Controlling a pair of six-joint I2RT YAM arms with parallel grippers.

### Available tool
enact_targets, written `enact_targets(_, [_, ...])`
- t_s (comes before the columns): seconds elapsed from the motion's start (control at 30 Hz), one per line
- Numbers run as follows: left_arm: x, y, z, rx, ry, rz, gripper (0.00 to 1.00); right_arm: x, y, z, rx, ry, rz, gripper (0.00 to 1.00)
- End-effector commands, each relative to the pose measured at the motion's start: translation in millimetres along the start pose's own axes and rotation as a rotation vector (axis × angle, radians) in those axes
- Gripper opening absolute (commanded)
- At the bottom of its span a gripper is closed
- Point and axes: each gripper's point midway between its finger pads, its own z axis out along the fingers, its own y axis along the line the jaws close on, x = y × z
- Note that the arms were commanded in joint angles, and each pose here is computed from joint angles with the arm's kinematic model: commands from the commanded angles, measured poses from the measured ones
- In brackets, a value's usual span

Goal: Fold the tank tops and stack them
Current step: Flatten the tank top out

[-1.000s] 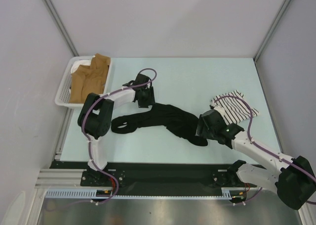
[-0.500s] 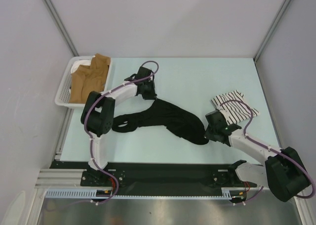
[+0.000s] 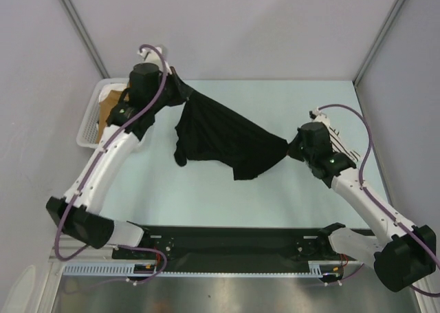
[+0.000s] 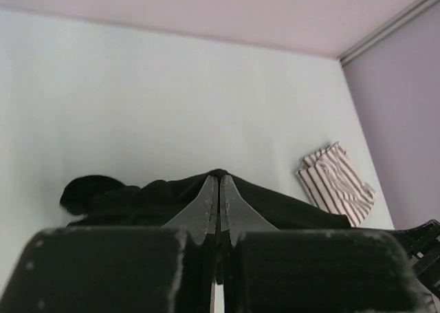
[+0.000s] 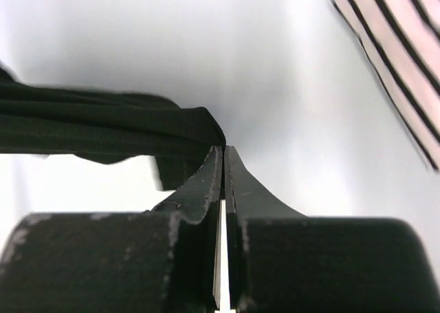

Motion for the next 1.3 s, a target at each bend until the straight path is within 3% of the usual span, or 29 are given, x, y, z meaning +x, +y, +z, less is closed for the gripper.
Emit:
enact_targets(0.0, [-58.1, -6.8, -53.6, -0.026, -0.187, 0.050, 0.00, -35.4, 17.4, -24.3, -0.065, -0.064, -0.072, 0.00])
enact_targets(0.2, [-113.3, -10.0, -175.9, -0.059, -0.450, 0.057, 0.00, -89.4, 72.4, -78.5, -0.294, -0.175, -0.111, 0.00])
enact_targets(0.33, [-120.8, -9.3, -235.7, -0.052, -0.537, 0.049, 0.00, -108.1, 108.3, -122.9, -0.478, -0.195, -0.143, 0.00])
enact_targets(0.5, [-100.7, -1.7, -272.4, -0.044, -0.533, 0.043, 0.00, -115.6, 125.7, -184.5, -0.639, -0.229, -0.159, 0.00])
enact_targets(0.63, [-75.4, 9.5, -286.5, -0.057, -0.488, 0.033, 0.00, -94.8, 127.6, -217.4, -0.735, -0.150, -0.161, 0.01])
enact_targets(0.7, [-70.4, 12.0, -295.1, -0.056, -0.494, 0.030, 0.01, -84.4, 119.4, -218.8, -0.704, -0.096, -0.150, 0.01])
enact_targets(0.87, [-47.8, 18.6, -254.8, -0.072, -0.391, 0.018, 0.01, -74.0, 102.9, -180.5, -0.574, -0.007, -0.118, 0.01])
enact_targets(1.03, [10.0, 56.3, -145.9, -0.205, -0.186, 0.002, 0.00, -54.1, 103.3, -91.4, -0.595, 0.176, -0.029, 0.00])
enact_targets(1.13, [39.1, 81.2, -82.6, -0.279, -0.102, -0.020, 0.00, -61.0, 88.4, -30.6, -0.536, 0.210, 0.043, 0.00])
enact_targets(1.23, [46.6, 96.4, -33.3, -0.285, -0.082, -0.078, 0.00, -95.6, 86.8, 8.9, -0.535, 0.171, 0.077, 0.00])
enact_targets(1.27, [60.9, 109.2, -4.8, -0.310, -0.029, -0.091, 0.00, -92.6, 78.4, 44.6, -0.503, 0.213, 0.097, 0.00])
